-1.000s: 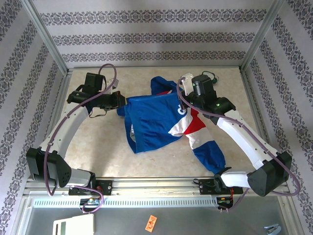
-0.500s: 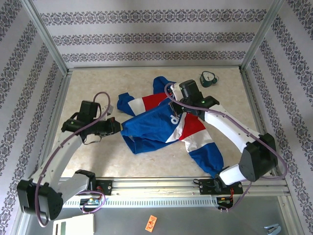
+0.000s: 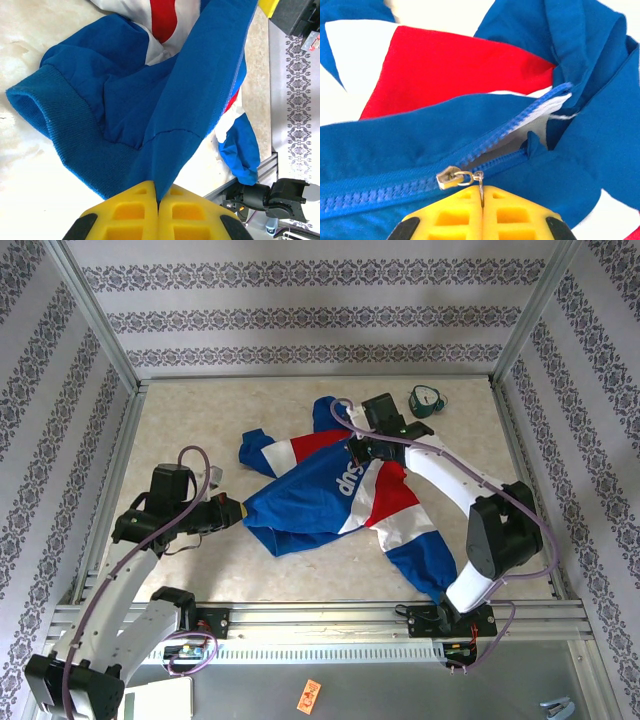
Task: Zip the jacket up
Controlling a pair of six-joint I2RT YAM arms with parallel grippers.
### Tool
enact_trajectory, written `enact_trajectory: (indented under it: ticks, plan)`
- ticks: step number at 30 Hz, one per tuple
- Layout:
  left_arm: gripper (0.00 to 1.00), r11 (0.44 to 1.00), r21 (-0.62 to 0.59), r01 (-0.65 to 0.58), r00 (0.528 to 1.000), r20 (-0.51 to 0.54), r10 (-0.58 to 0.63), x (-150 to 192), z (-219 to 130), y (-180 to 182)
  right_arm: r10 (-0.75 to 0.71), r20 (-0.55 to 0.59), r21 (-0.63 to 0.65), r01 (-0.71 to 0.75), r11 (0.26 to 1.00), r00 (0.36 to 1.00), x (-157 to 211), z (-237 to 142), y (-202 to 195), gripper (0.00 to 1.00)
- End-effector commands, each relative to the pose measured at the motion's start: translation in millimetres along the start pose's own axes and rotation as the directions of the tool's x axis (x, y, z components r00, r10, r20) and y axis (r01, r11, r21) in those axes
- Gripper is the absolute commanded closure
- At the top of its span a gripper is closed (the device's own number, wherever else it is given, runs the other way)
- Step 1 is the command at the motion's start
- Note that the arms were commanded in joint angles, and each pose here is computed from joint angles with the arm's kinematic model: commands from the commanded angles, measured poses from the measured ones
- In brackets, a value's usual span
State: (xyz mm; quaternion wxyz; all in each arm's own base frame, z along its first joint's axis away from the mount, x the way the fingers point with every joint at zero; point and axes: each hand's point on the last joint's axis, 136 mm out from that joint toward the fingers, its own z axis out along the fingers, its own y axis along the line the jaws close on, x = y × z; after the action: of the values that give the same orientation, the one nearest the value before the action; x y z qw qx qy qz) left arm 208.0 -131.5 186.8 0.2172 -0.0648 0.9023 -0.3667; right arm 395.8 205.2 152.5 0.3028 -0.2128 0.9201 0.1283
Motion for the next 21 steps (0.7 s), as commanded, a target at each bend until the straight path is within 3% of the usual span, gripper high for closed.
enact_trajectory:
  ticks: [1, 10, 21]
  plan:
    - [1.0, 0.999, -0.034, 0.033, 0.999, -0.022, -0.034, 10, -2, 9, 0.015, 0.022, 0.055, -0.016, 0.998, 1.0, -14, -1, -21, 1.0]
    - [1.0, 0.997, -0.076, 0.022, 1.0, -0.015, -0.023, 9, -2, 17, 0.039, 0.037, 0.121, -0.043, 0.992, 0.999, -44, -8, -71, 1.0]
    - [1.0, 0.989, -0.144, 0.019, 0.999, -0.024, -0.023, -9, -3, 24, 0.082, 0.145, 0.221, -0.113, 0.969, 0.986, -92, -38, -137, 1.0]
